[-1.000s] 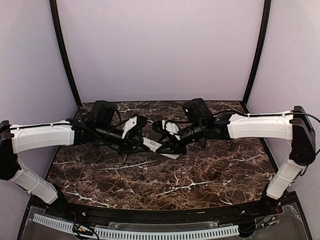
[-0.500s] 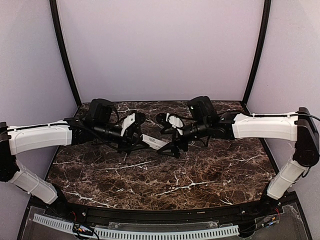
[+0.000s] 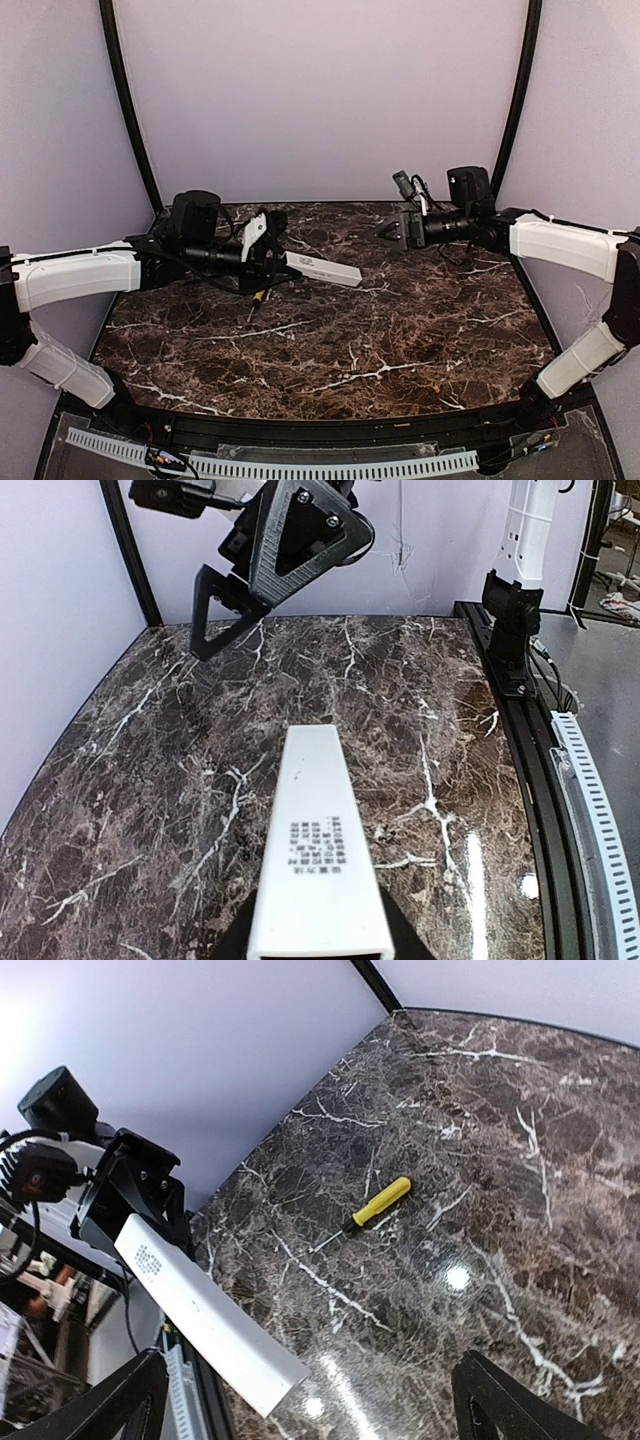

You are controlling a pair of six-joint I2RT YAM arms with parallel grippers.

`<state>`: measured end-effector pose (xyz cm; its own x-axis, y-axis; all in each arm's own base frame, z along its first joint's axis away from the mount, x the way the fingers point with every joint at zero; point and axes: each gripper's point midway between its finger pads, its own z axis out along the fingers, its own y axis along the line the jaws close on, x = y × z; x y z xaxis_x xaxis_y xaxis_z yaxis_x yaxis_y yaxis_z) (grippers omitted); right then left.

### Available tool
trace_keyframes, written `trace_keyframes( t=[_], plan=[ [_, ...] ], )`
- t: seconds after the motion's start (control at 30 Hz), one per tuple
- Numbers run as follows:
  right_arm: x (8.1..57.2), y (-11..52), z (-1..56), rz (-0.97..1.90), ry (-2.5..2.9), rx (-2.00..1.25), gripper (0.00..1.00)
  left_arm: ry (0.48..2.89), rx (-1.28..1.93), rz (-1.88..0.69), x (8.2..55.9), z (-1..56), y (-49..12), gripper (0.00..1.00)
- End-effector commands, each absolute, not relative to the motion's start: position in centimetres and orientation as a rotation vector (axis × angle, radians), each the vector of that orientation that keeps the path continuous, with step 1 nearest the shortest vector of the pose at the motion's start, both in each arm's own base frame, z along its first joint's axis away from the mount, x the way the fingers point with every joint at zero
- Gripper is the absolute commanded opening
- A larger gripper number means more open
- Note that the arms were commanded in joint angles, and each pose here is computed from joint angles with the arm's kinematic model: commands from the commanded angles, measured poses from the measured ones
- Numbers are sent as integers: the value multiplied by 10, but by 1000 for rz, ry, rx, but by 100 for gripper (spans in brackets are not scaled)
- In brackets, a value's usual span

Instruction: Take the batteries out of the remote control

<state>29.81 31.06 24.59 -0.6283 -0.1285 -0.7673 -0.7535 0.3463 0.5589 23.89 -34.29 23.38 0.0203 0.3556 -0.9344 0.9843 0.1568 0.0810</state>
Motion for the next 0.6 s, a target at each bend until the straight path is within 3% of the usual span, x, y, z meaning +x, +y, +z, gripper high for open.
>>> trace_keyframes(
  t=[0.0,0.33,0.57],
  plan=[
    [288,302,249,1552,2116,-585,98,1396,1341,-817,249,257,-352,0],
    [309,289,251,1600,2234,-283,97,1323,1335,-814,259,274,-363,0],
    [292,289,257,1677,2273,-286,99,1274,1333,-847,259,278,-370,0]
  ],
)
